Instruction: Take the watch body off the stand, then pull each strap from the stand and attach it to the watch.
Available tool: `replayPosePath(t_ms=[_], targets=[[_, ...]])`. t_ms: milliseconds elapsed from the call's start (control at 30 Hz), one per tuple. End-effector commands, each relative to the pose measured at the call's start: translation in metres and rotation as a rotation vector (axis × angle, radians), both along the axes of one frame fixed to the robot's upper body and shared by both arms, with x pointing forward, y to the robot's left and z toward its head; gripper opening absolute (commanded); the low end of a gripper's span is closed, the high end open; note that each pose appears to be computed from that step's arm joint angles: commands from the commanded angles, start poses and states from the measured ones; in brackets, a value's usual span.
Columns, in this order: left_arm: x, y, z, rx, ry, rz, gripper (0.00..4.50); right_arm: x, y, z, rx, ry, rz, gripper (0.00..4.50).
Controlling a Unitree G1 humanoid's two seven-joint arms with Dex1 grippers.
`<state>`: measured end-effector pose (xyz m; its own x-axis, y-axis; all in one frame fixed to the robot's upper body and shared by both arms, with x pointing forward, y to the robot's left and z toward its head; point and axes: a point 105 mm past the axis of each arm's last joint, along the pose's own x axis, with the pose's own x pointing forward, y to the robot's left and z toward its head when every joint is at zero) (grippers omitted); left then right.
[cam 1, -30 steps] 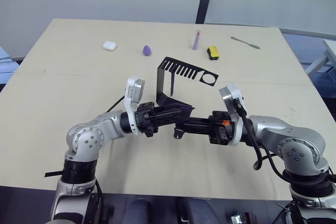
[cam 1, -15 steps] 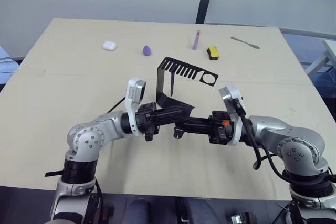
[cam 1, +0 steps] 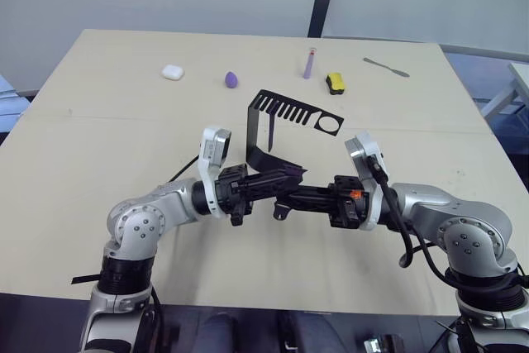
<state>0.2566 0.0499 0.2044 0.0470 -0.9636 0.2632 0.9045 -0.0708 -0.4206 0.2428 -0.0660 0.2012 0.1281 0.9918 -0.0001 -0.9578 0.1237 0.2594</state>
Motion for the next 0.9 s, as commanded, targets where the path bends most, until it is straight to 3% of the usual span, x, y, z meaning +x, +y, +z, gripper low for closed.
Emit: replayPosePath(t_ms=[33, 900], targets=[[-0.0044, 0.0018, 0.0085, -0.023, -0.023, -0.011, 0.47, 0.0000, -0.0060, 0.0119, 0.023, -0.037, -0.011, 0.00], [-0.0070, -0.0008, 0.0140, -0.028, -0.037, -0.035, 0.47, -0.0021, -0.0056, 0.0099, 0.009, -0.047, -0.006, 0.00]])
